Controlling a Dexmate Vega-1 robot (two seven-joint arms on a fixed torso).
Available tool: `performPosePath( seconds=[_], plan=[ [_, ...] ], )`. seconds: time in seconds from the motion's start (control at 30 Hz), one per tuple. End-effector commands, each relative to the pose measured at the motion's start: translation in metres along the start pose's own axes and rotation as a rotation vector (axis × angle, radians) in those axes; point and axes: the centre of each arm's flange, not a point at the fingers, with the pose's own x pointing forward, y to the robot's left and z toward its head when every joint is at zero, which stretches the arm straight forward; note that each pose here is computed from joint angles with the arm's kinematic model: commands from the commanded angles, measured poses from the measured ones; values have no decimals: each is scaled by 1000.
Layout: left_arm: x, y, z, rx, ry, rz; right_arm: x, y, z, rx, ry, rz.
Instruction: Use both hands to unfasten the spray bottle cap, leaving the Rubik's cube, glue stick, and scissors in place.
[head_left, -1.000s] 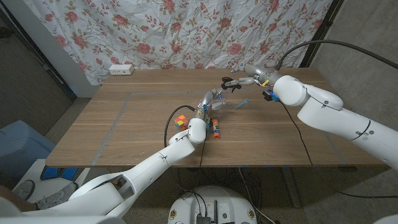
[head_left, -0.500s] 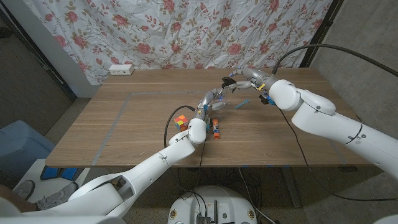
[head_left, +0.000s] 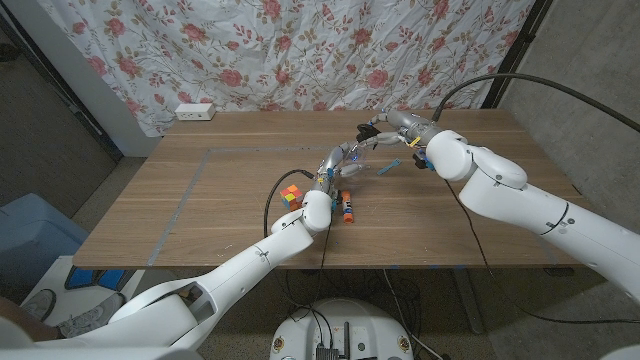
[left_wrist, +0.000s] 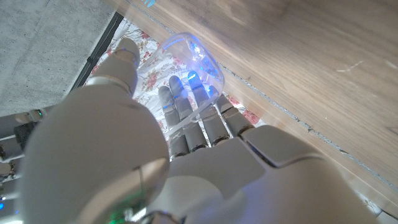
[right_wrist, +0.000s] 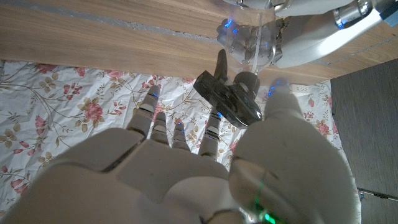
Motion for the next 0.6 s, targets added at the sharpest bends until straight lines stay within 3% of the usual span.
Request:
performPosePath(
  seconds=[0.03,0.6],
  plan=[
    [0,-1,0,0,-4,-9,5,4,3,9,17,-24],
    [1,0,0,0,-6,-11,9,6,7,22,17,-45]
  ],
)
